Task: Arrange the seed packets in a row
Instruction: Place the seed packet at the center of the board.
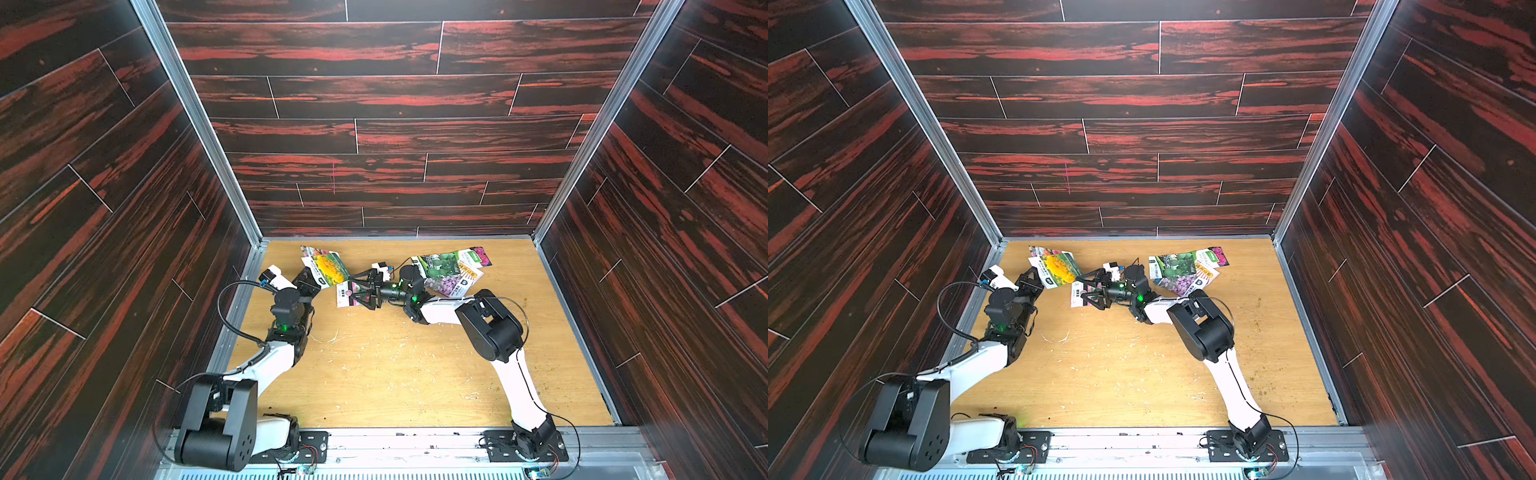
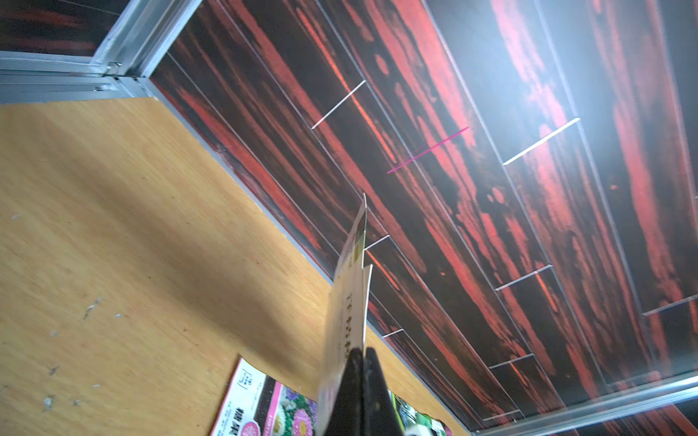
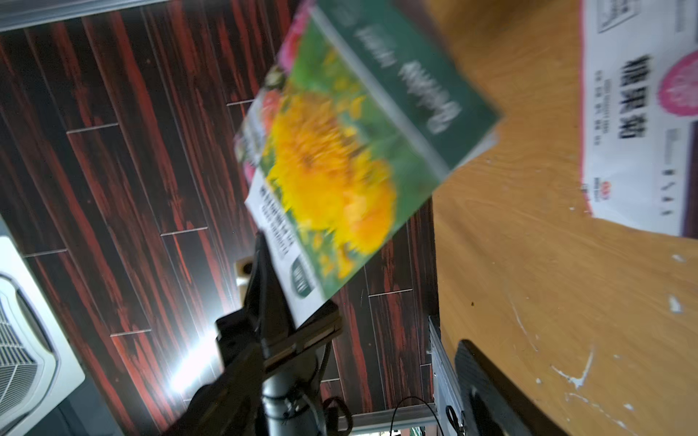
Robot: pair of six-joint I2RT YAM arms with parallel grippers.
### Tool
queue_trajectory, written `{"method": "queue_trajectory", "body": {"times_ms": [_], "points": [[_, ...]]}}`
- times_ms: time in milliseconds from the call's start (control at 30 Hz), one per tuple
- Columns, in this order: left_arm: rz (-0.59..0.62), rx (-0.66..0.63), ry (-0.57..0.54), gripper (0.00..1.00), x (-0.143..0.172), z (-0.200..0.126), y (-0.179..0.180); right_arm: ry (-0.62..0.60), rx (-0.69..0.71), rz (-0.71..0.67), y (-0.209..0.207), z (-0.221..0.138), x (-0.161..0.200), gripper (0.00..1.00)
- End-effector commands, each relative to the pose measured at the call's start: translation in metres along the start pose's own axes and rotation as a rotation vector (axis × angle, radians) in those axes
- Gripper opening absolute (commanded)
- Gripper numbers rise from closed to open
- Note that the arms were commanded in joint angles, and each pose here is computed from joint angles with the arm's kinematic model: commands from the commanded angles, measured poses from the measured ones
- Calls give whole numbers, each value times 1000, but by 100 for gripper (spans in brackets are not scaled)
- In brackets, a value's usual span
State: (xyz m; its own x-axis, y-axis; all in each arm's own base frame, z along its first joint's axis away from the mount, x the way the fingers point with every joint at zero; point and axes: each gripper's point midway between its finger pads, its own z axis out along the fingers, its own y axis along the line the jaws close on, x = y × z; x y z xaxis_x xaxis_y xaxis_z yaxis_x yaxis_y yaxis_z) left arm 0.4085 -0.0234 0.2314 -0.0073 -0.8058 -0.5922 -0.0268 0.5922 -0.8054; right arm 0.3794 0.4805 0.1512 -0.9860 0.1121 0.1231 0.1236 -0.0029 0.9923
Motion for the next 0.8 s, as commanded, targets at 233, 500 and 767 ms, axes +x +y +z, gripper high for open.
{"method": "queue_trajectory", "body": {"times_ms": [233,500,767], "points": [[17,44,-5,0,-2,-16,-14,-81,-71,-31,19,-12,-33,81],[9,68,11,0,5,-14,-22,-92,-73,-23,15,-11,-41,81],[15,82,37,0,16,-13,-27,-96,-86,-25,15,-6,-48,81]]}}
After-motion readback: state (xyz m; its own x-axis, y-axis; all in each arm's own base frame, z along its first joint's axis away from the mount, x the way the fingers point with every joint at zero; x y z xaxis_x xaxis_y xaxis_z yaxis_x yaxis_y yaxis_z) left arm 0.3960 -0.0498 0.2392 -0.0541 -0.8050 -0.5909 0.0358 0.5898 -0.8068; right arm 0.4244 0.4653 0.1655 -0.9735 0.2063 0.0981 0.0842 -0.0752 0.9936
